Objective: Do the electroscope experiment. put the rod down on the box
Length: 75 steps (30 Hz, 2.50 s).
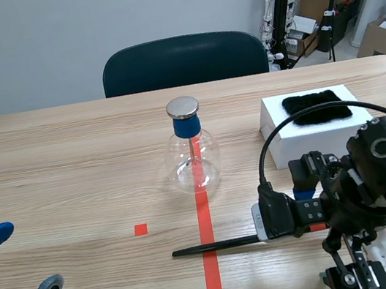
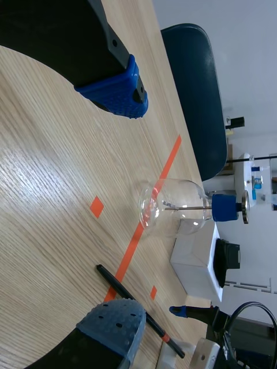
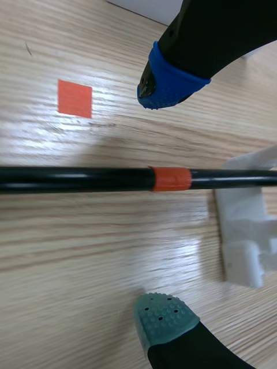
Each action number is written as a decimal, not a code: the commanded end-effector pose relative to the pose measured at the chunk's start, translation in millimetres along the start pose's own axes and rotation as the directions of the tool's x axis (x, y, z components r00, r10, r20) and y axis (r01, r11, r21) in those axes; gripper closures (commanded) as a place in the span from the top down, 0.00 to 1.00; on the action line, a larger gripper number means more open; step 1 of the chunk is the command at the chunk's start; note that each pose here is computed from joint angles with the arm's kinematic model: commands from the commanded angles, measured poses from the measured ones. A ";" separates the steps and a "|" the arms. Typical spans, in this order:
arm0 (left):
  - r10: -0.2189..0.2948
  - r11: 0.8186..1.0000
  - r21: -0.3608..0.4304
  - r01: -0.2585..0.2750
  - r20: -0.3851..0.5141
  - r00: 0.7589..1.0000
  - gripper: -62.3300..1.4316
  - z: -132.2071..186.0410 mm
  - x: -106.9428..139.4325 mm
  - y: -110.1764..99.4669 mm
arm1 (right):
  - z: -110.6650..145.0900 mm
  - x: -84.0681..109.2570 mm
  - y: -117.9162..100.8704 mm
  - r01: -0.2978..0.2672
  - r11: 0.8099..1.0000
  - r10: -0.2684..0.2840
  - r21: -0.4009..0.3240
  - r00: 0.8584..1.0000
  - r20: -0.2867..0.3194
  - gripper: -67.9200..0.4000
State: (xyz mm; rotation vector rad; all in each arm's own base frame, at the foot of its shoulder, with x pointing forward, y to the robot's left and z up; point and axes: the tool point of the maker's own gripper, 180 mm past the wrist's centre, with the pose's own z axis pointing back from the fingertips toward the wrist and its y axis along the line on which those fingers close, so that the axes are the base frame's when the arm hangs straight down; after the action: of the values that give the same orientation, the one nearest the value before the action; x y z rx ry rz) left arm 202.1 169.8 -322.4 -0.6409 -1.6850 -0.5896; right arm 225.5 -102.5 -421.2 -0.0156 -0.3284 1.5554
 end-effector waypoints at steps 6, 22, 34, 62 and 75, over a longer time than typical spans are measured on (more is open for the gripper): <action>-0.012 1.000 0.003 0.011 0.039 0.999 1.00 -0.3 10.0 4.1 | 7.4 -5.7 -11.7 0.020 0.999 -0.020 -0.036 1.000 0.001 1.00; -0.012 1.000 0.003 0.011 0.039 0.999 1.00 -0.3 10.0 4.1 | 56.5 51.4 -38.6 0.126 0.989 -0.078 -0.076 0.886 0.457 1.00; -0.012 1.000 0.003 0.011 0.039 0.999 1.00 -0.3 10.0 4.1 | 100.2 100.5 -21.9 0.133 0.991 -0.065 -0.022 0.617 0.785 1.00; -0.012 1.000 0.003 0.011 0.039 0.999 1.00 -0.3 10.0 4.1 | 107.1 106.5 -22.6 0.133 0.991 -0.059 -0.022 0.577 0.814 1.00; -0.012 1.000 0.003 0.011 0.039 0.999 1.00 -0.3 10.0 4.1 | 107.1 106.5 -22.6 0.133 0.991 -0.059 -0.022 0.577 0.814 1.00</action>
State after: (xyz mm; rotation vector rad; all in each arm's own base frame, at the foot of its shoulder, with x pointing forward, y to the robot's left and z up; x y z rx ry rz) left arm 202.1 169.8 -322.4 -0.6409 -1.6850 -0.5896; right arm 218.0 -21.5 -302.6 0.6730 -1.0809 1.3452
